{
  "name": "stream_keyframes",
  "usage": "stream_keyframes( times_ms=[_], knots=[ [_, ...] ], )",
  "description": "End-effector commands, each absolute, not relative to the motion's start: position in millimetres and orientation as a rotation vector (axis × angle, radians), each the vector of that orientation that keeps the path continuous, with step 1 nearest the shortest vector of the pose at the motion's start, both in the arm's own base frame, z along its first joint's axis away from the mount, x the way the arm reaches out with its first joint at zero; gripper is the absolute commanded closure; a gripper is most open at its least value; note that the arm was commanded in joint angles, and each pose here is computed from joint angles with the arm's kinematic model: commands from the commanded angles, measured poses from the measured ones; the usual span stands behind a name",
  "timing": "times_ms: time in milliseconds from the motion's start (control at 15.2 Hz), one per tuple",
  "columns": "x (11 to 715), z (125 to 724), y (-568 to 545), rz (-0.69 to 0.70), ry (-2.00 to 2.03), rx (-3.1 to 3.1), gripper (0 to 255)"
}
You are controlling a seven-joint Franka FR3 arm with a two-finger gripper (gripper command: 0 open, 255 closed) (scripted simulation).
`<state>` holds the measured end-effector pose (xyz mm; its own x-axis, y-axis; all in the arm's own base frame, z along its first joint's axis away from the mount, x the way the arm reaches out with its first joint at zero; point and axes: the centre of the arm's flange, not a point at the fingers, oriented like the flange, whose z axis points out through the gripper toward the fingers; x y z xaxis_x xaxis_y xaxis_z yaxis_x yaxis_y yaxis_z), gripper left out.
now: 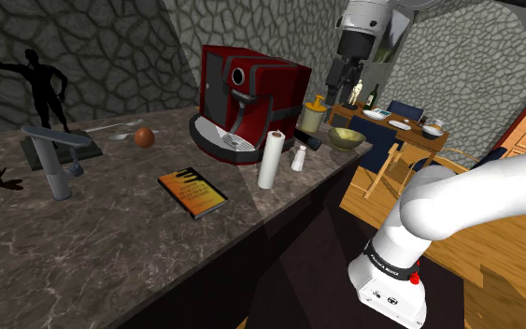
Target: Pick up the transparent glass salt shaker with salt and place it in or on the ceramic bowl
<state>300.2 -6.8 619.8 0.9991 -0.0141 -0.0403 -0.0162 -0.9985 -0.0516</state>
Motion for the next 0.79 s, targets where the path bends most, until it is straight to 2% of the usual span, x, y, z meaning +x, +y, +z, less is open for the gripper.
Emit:
stream_keyframes(
  times_ms=[0,726],
  knots=[
    [300.2,619.8,-6.8,0.062,0.023,-3.089,0],
    [321.4,512.0,-100.6,-0.11,0.026,-3.061,0]
  ],
)
